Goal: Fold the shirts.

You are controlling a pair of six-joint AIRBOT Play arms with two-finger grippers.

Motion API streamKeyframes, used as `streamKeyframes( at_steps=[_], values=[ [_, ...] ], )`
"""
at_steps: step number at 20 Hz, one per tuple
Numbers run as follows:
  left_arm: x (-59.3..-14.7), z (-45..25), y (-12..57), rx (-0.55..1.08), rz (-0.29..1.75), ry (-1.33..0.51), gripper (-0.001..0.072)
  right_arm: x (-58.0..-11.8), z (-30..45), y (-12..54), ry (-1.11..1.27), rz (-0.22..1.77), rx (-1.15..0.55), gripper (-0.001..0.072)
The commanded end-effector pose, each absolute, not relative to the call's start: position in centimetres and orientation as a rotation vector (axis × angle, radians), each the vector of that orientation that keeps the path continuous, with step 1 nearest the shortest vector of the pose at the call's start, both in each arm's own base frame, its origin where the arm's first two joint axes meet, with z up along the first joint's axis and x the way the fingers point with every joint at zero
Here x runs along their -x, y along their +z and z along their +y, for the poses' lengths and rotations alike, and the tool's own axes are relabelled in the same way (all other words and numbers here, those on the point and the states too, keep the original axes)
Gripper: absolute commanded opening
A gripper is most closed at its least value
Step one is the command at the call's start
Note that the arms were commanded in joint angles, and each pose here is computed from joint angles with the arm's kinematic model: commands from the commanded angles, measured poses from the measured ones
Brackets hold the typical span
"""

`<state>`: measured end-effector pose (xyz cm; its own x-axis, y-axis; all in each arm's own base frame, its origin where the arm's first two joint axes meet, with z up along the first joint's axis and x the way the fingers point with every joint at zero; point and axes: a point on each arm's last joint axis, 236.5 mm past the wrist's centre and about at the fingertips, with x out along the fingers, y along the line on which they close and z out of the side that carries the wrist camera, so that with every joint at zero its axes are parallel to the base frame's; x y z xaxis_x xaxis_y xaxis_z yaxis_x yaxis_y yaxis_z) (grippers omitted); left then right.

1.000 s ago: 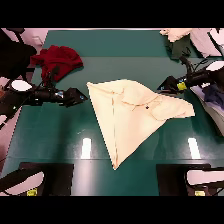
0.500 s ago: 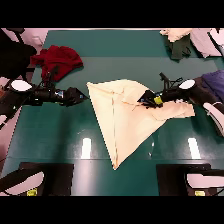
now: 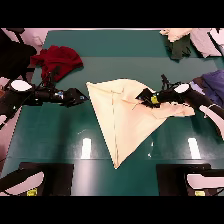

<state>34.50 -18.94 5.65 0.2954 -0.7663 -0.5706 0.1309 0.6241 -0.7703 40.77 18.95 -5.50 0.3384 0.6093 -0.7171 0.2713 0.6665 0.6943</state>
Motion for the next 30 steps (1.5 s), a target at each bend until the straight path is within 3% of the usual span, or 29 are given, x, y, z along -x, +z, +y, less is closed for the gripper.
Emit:
streamKeyframes(
  at_steps=[1, 3, 5, 8, 10, 16, 18, 22, 27, 28, 29, 30],
  values=[
    [-34.7, -18.9, 5.7, 0.680, 1.108, -0.661, 0.0499, -42.4, 19.2, -4.5, 0.234, 1.181, -0.962, 0.0406],
    [-34.9, -18.8, 5.7, 0.677, 1.101, -0.656, 0.0500, -42.8, 19.4, -3.9, 0.241, 1.169, -0.976, 0.0304],
    [-35.1, -18.7, 5.7, 0.677, 1.094, -0.650, 0.0500, -43.2, 19.8, -3.1, 0.258, 1.154, -0.972, 0.0285],
    [-35.3, -18.6, 5.7, 0.677, 1.086, -0.643, 0.0500, -44.2, 20.3, -2.3, 0.266, 1.113, -0.960, 0.0180],
    [-35.4, -18.6, 5.7, 0.677, 1.083, -0.640, 0.0499, -44.5, 20.1, -2.6, 0.252, 1.104, -0.962, 0.0026],
    [-42.4, -16.8, 5.2, 0.581, 0.825, -0.416, 0.0500, -43.9, 20.5, -0.8, 0.314, 1.097, -0.939, 0.0026],
    [-43.4, -20.0, 3.1, 0.590, 0.876, -0.431, 0.0500, -43.9, 20.5, 0.4, 0.330, 1.071, -0.930, 0.0026],
    [-43.7, -26.9, -2.1, 0.125, 0.983, -0.603, 0.0500, -42.9, 20.8, 0.5, 0.362, 1.099, -0.889, 0.0026],
    [-49.2, -26.9, 3.8, -0.269, 0.756, -0.538, 0.0502, -41.8, 20.8, -0.2, 0.385, 1.141, -0.825, 0.0026],
    [-49.9, -26.3, 4.4, -0.339, 0.727, -0.526, 0.0527, -41.9, 20.7, -0.2, 0.384, 1.140, -0.827, 0.0026],
    [-50.0, -26.1, 4.3, -0.392, 0.722, -0.537, 0.0617, -41.8, 20.7, -0.2, 0.385, 1.139, -0.824, 0.0026],
    [-49.7, -26.0, 3.5, -0.484, 0.731, -0.577, 0.0634, -41.9, 20.7, -0.2, 0.385, 1.139, -0.824, 0.0026]
  ],
)
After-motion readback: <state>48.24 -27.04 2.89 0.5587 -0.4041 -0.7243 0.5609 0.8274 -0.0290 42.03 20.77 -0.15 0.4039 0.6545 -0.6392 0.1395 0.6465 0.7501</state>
